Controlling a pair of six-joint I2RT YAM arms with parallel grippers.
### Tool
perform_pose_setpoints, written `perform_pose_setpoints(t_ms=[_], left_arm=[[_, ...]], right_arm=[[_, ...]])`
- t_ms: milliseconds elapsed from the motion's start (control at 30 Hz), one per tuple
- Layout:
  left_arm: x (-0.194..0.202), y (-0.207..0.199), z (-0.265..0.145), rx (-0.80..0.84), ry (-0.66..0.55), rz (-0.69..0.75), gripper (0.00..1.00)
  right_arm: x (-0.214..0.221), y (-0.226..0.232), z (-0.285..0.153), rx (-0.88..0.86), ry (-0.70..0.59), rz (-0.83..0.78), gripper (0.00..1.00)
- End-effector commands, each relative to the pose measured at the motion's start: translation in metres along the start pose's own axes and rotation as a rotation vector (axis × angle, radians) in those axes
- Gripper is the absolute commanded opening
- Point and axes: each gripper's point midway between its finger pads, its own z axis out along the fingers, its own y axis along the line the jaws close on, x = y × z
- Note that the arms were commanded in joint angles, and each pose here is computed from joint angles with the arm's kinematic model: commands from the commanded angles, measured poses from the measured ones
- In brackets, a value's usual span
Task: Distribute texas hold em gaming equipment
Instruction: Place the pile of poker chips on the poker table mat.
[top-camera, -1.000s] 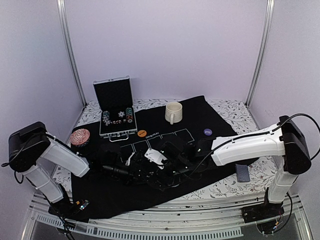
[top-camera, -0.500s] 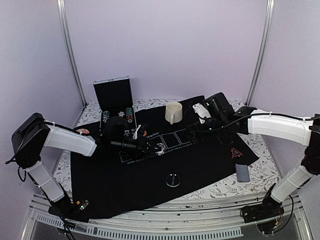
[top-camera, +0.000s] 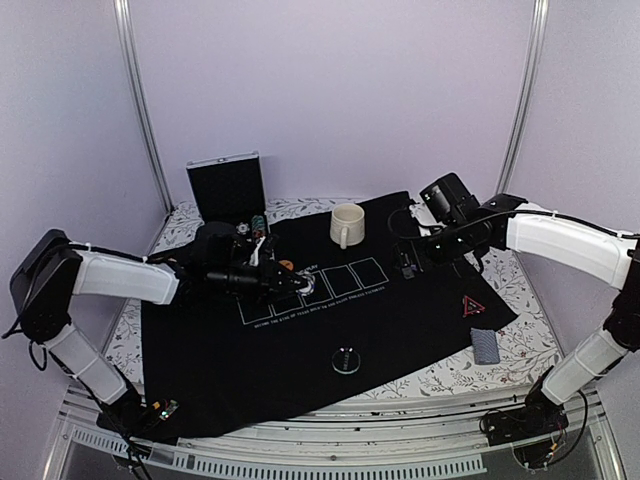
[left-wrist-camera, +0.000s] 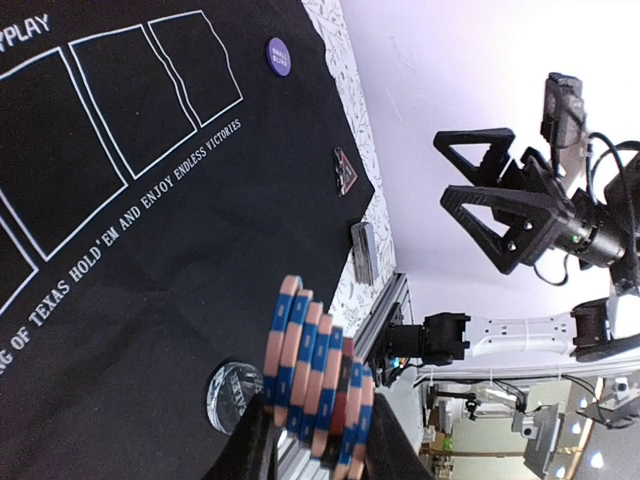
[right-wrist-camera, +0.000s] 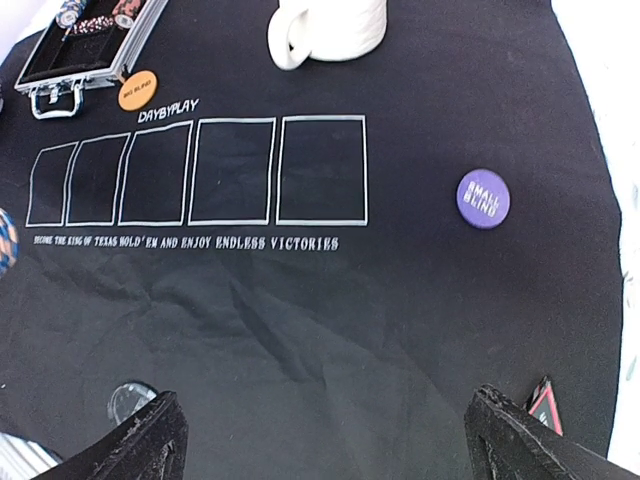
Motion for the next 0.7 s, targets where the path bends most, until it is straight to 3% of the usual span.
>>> perform_pose_setpoints(t_ms=[0,133,267,400,533,667], left_arm=[[0.011,-0.002,-0.025,-0.016,-0.055,0.044,0.00],[0.052,0.015,-0.038,-0.062,-0.067,0.013,0.00],[0.088,0.023,-0.049,-0.061,-0.073,-0.029,0.00],[0.116,0.040,-0.047,-0.096,-0.006,-0.028,0.00],[0.127,0.053,-0.035,-0.107,0.057,-0.049,0.00],[0.133,0.054,-0.019,-0.081,0.120,-0.066,0.00]], right_arm=[[0.011,0.012,-0.021,-0.085,0.044,0.034,0.99],[0.019,0.044,-0.026,-0.189,0.034,0.010,0.99],[0.041,0.108,-0.027,-0.273,0.025,-0.138,1.00],[0.068,0.165,-0.019,-0.326,0.015,-0.306,0.99],[0.096,0.202,0.014,-0.375,0.047,-0.406,0.99],[0.096,0.235,0.035,-0.384,0.016,-0.490,0.99]])
